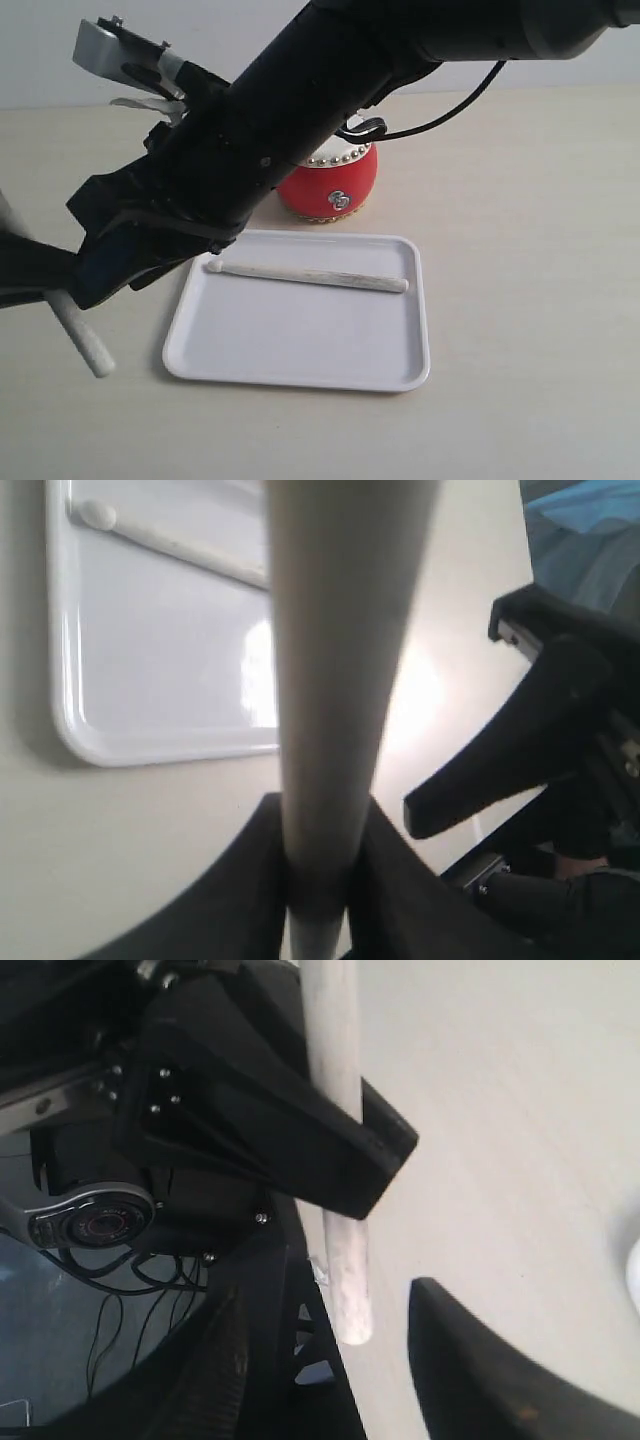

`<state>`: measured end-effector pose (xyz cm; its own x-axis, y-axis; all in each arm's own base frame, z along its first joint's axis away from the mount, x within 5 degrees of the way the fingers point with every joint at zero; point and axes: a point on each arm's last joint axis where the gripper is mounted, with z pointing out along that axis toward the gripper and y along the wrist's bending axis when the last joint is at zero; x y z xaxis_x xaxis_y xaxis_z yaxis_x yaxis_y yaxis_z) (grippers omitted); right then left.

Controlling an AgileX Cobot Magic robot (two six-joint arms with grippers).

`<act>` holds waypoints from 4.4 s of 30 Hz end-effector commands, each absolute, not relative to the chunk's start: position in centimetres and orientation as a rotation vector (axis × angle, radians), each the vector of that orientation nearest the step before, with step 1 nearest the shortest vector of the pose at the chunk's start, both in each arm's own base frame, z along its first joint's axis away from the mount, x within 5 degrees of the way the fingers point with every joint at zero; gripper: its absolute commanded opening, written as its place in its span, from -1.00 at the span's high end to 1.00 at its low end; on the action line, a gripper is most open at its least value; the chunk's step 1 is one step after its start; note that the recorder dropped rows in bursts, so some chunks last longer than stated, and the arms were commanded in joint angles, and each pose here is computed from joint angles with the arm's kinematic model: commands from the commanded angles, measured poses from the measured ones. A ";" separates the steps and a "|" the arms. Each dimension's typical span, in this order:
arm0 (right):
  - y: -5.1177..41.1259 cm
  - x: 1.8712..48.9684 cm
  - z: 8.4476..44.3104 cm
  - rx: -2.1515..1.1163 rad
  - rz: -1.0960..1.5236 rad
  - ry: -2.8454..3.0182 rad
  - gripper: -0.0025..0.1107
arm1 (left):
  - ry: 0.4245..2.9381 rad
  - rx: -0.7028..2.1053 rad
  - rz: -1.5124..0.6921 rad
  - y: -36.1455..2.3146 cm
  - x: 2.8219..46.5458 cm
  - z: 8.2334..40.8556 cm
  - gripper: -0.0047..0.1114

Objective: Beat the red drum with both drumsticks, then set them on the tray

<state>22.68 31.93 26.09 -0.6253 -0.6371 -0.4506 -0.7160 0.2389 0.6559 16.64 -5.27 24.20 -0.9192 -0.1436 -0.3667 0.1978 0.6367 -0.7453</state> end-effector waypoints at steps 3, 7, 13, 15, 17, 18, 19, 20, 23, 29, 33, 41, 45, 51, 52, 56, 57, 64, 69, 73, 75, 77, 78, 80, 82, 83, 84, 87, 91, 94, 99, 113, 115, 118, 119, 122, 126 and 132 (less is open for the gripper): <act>32.5 21.8 26.3 -1.327 1.350 2.412 0.10 | 2.355 -0.114 -1.300 -5.5 17.3 25.0 0.92; 33.6 21.0 25.8 -1.374 1.214 2.361 0.10 | 2.337 -0.110 -1.362 -5.7 17.2 25.3 0.92; 34.4 20.6 25.8 -1.353 1.198 2.334 0.10 | 2.342 -0.094 -1.381 -5.8 17.0 25.4 0.92; 34.5 20.6 25.6 -1.343 1.197 2.344 0.10 | 2.343 -0.090 -1.387 -5.8 17.0 25.4 0.92; 34.5 20.7 25.4 -1.328 1.199 2.362 0.10 | 2.343 -0.089 -1.389 -5.9 16.9 25.4 0.92; 34.6 20.8 25.2 -1.323 1.195 2.374 0.10 | 2.343 -0.089 -1.389 -5.9 16.9 25.4 0.92; 34.7 20.7 25.0 -1.323 1.196 2.381 0.10 | 2.343 -0.089 -1.389 -5.9 16.9 25.4 0.92; 34.8 20.7 24.8 -1.322 1.197 2.389 0.10 | 2.343 -0.089 -1.389 -5.9 16.9 25.4 0.92; 34.9 20.6 24.2 -1.310 1.204 2.432 0.14 | 2.343 -0.089 -1.389 -5.9 16.9 25.4 0.92; 35.0 20.7 23.7 -1.301 1.203 2.464 0.53 | 2.358 -0.078 -1.369 -5.8 16.9 25.2 0.92; 35.0 20.6 23.8 -1.303 1.210 2.467 0.93 | 2.361 -0.076 -1.366 -5.8 16.9 25.2 0.92; 35.0 20.6 23.8 -1.304 1.214 2.468 0.96 | 2.368 -0.070 -1.359 -5.8 16.9 25.2 0.39; 35.0 20.6 23.8 -1.296 1.225 2.469 0.96 | 2.367 -0.073 -1.355 -5.8 16.9 25.1 -0.19; 34.9 20.7 23.9 -1.263 1.223 2.499 0.96 | 2.380 -0.062 -1.321 -5.6 16.9 25.0 -0.31; 34.8 20.7 23.8 -1.256 1.208 2.513 0.96 | 2.384 -0.056 -1.315 -5.6 16.8 25.0 -0.31; 34.0 21.5 24.0 -1.196 1.077 2.556 0.96 | 2.424 -0.001 -1.264 -5.5 16.4 24.8 -0.31; 33.4 22.0 24.1 -1.190 1.022 2.563 0.96 | 2.433 0.021 -1.246 -5.5 16.2 24.8 -0.31; 29.0 25.4 25.1 -1.175 0.668 2.569 0.96 | 2.419 0.103 -1.180 -5.6 14.5 25.9 -0.31; 26.4 25.8 25.1 -1.545 0.393 2.482 0.96 | 2.386 0.163 -1.119 -5.6 13.1 26.8 -0.17; 25.2 25.0 24.6 -1.913 0.286 2.407 0.96 | 2.359 0.203 -1.076 -5.6 12.3 27.3 0.46; 24.9 25.2 24.3 -1.980 0.229 2.382 0.96 | 2.350 0.214 -1.064 -5.7 12.1 27.4 0.85; 24.6 25.5 23.8 -2.008 0.151 2.376 0.96 | 2.343 0.224 -1.054 -5.7 11.9 27.5 0.91; 24.5 25.8 23.5 -2.032 0.096 2.370 0.96 | 2.341 0.223 -1.051 -5.7 11.9 27.5 0.91; 24.3 25.9 22.7 -2.046 0.049 2.391 0.96 | 2.339 0.225 -1.052 -5.7 11.8 27.6 0.91; 24.3 25.9 21.6 -2.090 0.048 2.400 0.96 | 2.337 0.231 -1.050 -5.7 11.7 27.6 0.91; 24.2 25.9 21.2 -2.113 0.051 2.400 0.96 | 2.337 0.231 -1.050 -5.7 11.7 27.6 0.91; 24.3 25.8 20.5 -2.127 0.062 2.420 0.96 | 2.338 0.232 -1.052 -5.7 11.7 27.6 0.91; 24.4 25.6 18.4 -2.153 0.098 2.483 0.96 | 2.346 0.242 -1.053 -5.7 11.6 27.6 0.91; 24.1 25.3 16.0 -2.203 0.096 2.546 0.96 | 2.362 0.258 -1.048 -5.7 11.5 27.4 0.91; 23.8 24.9 14.6 -2.262 0.100 2.566 0.96 | 2.372 0.267 -1.038 -5.7 11.4 27.4 0.91; 23.7 24.9 13.5 -2.296 0.103 2.582 0.96 | 2.373 0.269 -1.040 -5.7 11.4 27.4 0.91; 24.1 25.8 13.1 -2.253 0.034 2.481 0.96 | 2.373 0.269 -1.040 -5.7 11.4 27.4 0.91; 24.2 26.0 13.0 -2.238 0.031 2.463 0.96 | 2.373 0.269 -1.040 -5.7 11.4 27.4 0.91; 24.3 26.2 13.0 -2.215 0.020 2.456 0.96 | 2.372 0.268 -1.042 -5.7 11.4 27.4 0.91; 24.3 26.2 13.0 -2.213 0.020 2.455 0.96 | 2.372 0.268 -1.042 -5.7 11.4 27.4 0.91; 24.4 26.2 13.0 -2.208 0.020 2.449 0.96 | 2.373 0.269 -1.044 -5.7 11.4 27.4 0.91; 24.5 26.4 12.9 -2.194 0.020 2.434 0.96 | 2.374 0.272 -1.047 -5.7 11.4 27.4 0.91; 24.2 26.5 12.9 -2.222 -0.027 2.417 0.96 | 2.377 0.276 -1.052 -5.7 11.3 27.4 0.91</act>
<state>26.33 24.38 12.84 -0.0933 -0.9898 0.1074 -0.9892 0.1045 0.1031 11.49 -5.68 27.39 -0.8415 -0.0250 -0.5396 0.3805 0.6818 -0.6248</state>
